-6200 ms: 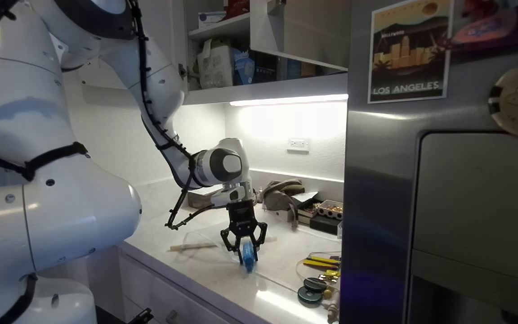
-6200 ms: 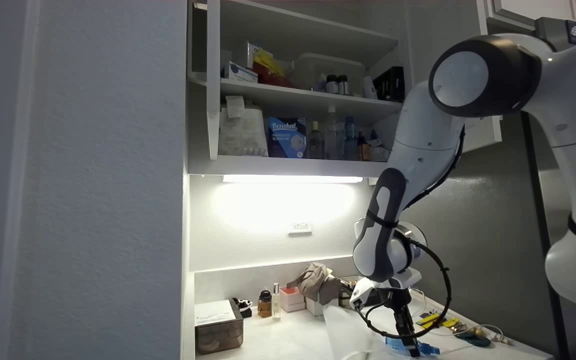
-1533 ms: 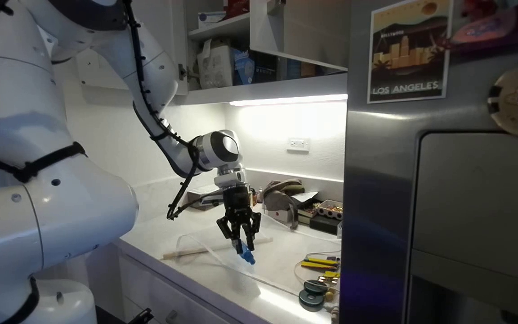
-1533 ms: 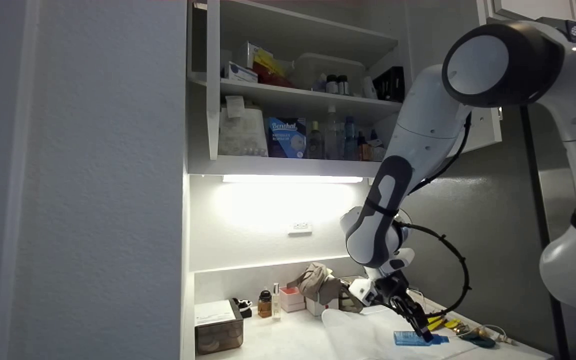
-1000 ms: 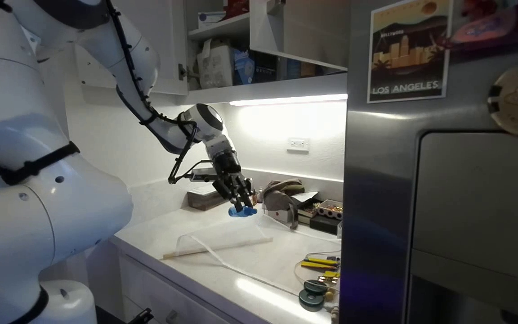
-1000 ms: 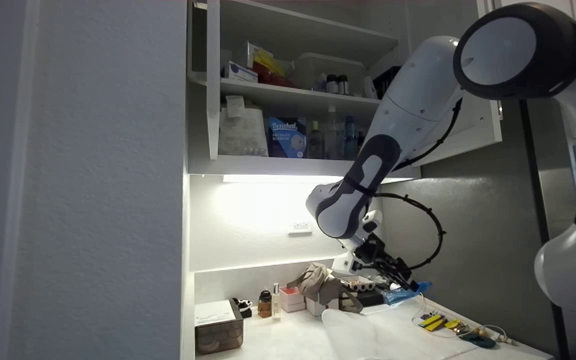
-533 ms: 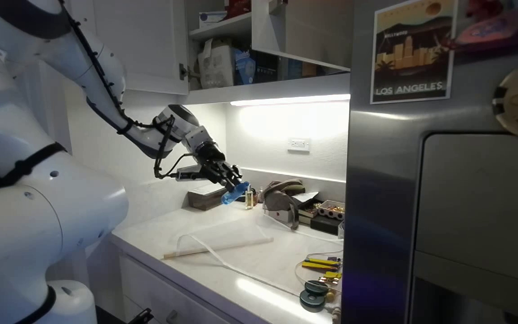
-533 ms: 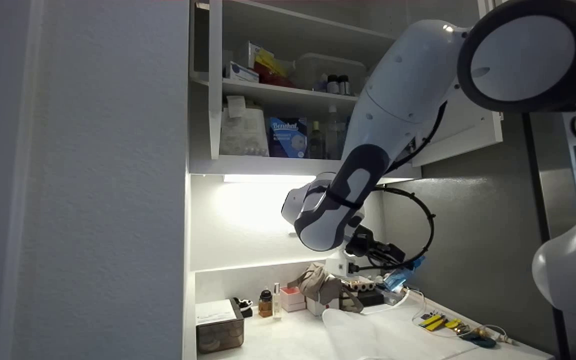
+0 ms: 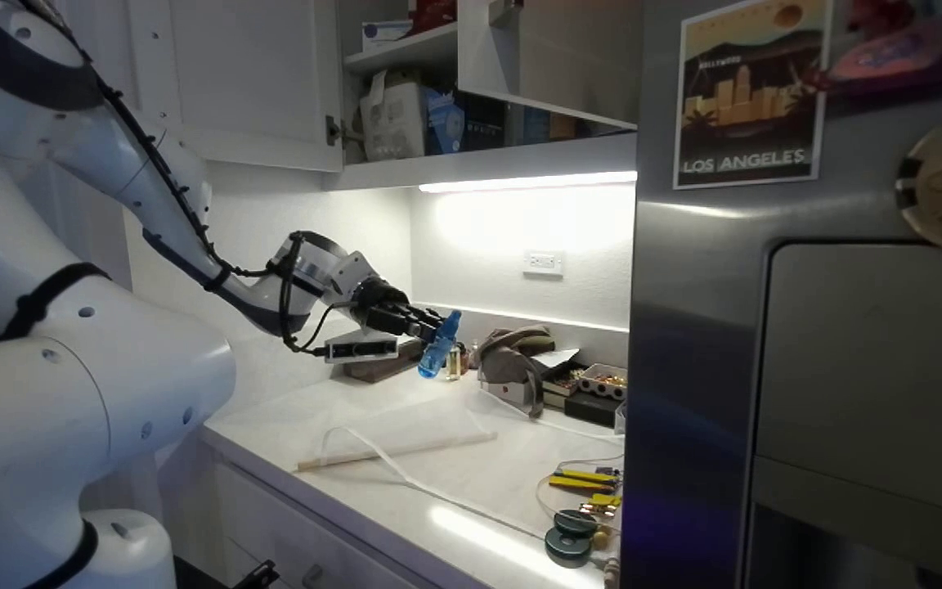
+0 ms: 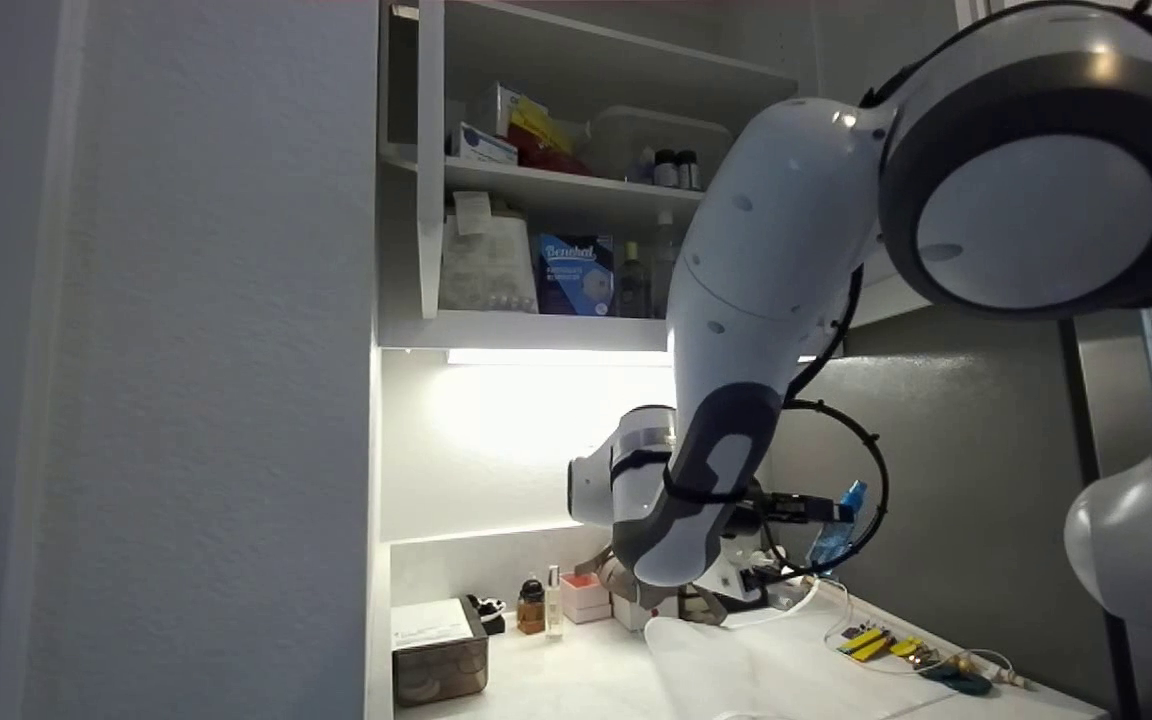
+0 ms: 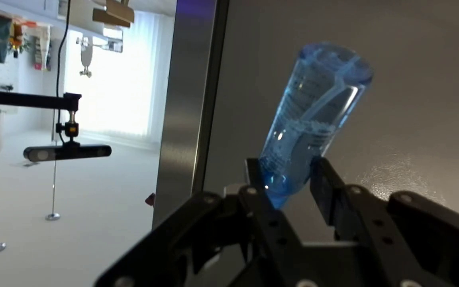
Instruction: Place the blue bottle on the bottom shelf of the open upper cabinet
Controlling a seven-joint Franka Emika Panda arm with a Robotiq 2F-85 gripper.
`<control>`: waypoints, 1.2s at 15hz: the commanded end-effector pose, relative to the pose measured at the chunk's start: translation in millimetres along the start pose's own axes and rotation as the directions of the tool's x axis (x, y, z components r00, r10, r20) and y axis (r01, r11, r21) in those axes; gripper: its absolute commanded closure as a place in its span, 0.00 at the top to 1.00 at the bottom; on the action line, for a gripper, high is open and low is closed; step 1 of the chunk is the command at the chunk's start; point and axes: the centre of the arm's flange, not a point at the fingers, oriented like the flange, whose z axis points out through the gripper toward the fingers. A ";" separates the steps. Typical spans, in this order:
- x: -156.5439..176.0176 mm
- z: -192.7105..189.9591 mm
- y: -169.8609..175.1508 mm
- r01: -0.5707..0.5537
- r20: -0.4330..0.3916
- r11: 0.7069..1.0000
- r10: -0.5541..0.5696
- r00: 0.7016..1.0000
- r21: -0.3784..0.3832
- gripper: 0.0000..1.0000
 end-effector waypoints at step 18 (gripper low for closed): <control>-124.9 69.1 -35.8 0.170 -0.412 0.985 -0.149 0.899 0.014 0.11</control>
